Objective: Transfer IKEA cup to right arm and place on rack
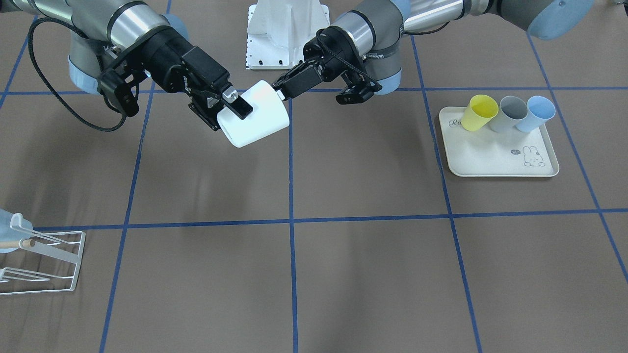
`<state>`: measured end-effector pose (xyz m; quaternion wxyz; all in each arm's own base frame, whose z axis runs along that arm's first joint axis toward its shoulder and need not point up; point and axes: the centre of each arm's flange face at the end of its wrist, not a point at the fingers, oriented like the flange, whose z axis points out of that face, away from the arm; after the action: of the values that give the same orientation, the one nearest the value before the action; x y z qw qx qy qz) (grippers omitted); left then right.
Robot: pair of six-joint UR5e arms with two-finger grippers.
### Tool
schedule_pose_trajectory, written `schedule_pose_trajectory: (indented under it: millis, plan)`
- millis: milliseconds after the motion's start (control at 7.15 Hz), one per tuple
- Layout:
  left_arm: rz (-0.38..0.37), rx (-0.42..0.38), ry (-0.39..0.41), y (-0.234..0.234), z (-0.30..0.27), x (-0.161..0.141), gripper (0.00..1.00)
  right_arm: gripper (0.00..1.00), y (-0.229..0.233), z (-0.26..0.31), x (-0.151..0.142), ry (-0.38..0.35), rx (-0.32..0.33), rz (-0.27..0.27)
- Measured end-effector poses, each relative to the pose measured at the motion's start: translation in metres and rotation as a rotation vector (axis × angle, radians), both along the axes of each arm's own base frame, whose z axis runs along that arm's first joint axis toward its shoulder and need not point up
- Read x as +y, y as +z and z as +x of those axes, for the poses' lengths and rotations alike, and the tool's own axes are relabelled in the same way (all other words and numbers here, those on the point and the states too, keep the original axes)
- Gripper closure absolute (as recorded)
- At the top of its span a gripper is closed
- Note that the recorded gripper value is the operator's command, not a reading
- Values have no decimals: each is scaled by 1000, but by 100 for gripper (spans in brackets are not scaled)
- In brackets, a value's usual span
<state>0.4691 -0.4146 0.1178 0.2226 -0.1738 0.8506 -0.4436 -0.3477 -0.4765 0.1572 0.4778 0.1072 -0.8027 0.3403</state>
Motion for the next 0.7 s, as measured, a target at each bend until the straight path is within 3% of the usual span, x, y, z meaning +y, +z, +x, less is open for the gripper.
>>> schedule_pose_trajectory:
  millis: [280,420,560,700]
  plan:
    - [-5,8,-1,-3,3,4,100,8,0,0,0,0,-1,0]
    - [-6,10,-1,-4,4,5,100,47,0,0,0,0,-1,0]
    - [-6,10,-1,-4,4,5,84,99,1,0,0,0,0,-1]
    - [-6,9,-3,-3,4,5,45,100,1,0,0,0,2,-1]
